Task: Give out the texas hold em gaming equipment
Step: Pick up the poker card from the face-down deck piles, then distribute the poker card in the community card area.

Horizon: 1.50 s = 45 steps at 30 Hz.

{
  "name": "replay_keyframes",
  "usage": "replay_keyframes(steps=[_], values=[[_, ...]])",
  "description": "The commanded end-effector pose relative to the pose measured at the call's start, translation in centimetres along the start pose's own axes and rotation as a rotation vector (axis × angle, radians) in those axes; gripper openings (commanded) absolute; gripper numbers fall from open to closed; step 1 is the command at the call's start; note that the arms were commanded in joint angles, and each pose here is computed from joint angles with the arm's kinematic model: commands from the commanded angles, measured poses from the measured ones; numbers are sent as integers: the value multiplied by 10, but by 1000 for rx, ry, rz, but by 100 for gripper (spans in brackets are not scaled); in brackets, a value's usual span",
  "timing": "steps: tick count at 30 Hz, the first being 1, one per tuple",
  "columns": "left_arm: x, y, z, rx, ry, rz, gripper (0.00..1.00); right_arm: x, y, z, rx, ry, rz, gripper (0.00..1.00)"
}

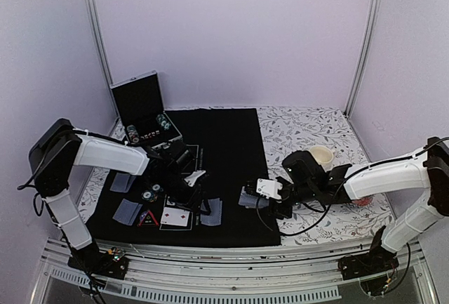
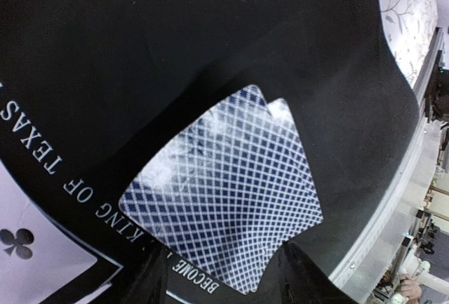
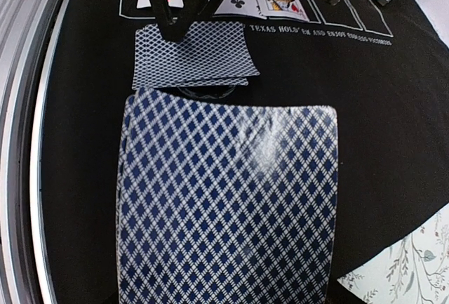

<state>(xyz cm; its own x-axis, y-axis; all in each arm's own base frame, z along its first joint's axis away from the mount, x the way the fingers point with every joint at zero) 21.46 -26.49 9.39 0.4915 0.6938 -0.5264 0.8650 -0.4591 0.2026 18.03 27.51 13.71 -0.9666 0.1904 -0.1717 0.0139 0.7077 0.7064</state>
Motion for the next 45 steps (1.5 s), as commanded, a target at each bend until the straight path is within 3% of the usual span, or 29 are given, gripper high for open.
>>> replay_keyframes(steps=[1,10,16,20,28,36,45], values=[[6,2,4,1,-10,1,55,1,-6,19,2,34,-6,56],[2,3,6,-2,-67,-1,42,-8,-9,44,57,59,-26,56],[0,2,4,-6,-72,-4,20,-9,-10,57,58,81,32,56],[-2,4,3,-8,-84,1,0,-8,-12,63,73,89,63,55],[-8,8,-12,-66,-71,26,0,-10,-14,69,100,88,77,55],[1,14,-66,-227,14,18,0,-12,-16,78,135,99,68,55],[3,17,-74,-256,-4,25,0,-14,-18,76,175,78,85,56]])
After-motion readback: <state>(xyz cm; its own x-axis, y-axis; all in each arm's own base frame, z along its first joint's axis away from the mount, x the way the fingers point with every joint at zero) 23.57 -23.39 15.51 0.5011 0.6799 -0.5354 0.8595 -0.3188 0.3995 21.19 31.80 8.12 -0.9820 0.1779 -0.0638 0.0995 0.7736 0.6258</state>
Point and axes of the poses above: each gripper's point midway between its finger pads, its own z axis out along the fingers, its own x axis along the line the jaws close on, y = z × x, the point moved 8 cm from there along -z, back along the fingers, and after that the axes turned 3 degrees about z, right-handed, at the moved point
